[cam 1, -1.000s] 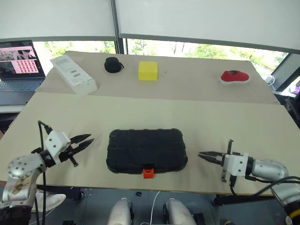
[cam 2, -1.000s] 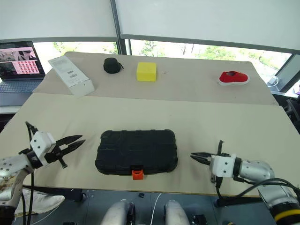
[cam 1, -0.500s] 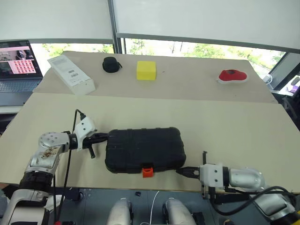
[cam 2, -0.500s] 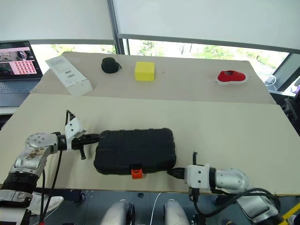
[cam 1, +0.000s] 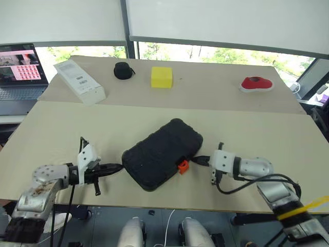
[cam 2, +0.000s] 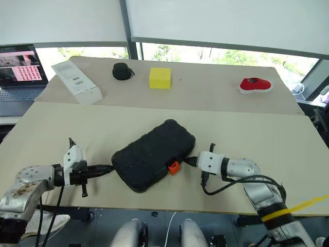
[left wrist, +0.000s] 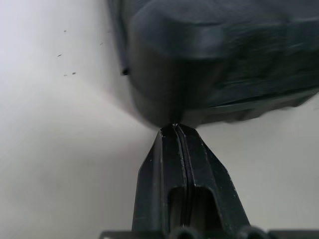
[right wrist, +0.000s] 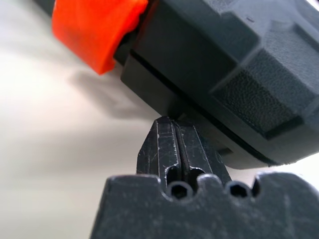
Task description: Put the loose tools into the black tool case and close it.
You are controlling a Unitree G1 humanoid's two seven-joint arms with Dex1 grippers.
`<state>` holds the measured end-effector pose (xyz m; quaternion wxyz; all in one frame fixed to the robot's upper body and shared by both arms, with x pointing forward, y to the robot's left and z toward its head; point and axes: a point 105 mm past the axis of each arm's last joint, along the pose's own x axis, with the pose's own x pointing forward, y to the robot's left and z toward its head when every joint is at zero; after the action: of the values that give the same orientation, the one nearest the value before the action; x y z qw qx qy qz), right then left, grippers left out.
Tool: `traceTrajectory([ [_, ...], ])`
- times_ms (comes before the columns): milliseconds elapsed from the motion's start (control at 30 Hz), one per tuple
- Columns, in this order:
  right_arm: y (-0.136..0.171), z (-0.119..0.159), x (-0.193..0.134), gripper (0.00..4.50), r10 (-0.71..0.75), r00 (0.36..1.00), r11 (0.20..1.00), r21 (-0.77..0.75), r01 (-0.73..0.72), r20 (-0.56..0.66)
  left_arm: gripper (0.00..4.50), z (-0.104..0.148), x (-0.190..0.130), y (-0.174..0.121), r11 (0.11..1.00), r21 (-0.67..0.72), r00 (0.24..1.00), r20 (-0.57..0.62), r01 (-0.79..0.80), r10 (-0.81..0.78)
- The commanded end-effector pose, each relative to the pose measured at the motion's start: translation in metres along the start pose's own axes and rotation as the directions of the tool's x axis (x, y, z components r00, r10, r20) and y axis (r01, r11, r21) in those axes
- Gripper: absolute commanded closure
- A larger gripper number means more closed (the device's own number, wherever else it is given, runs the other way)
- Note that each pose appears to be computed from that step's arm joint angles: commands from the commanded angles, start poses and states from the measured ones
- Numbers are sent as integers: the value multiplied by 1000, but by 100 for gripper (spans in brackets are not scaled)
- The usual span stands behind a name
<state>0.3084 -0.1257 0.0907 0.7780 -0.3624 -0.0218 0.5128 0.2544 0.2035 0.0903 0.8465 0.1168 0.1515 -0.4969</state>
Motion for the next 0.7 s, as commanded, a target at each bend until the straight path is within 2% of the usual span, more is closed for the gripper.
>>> traceTrajectory([
  [33, -20, 12, 0, 450, -43, 997, 998, -45, 46, 66, 444, 25, -3, -1, 998, 48, 996, 75, -48, 44],
  [233, -27, 8, -22, 450, -68, 995, 996, 56, 64, 70, 444, 37, -25, 10, 998, 31, 997, 58, -48, 46],
  [367, -1, 15, -39, 450, 28, 997, 988, 147, -40, 78, 444, 74, -23, 5, 994, -16, 990, 90, 112, -110],
  [500, 28, 22, -39, 450, 88, 993, 973, 204, -103, 80, 444, 108, 15, 11, 985, 64, 968, 182, 161, -170],
  [700, 36, 32, -25, 450, 63, 992, 972, 220, -86, 108, 444, 106, 60, 17, 973, 139, 970, 138, 183, -202],
])
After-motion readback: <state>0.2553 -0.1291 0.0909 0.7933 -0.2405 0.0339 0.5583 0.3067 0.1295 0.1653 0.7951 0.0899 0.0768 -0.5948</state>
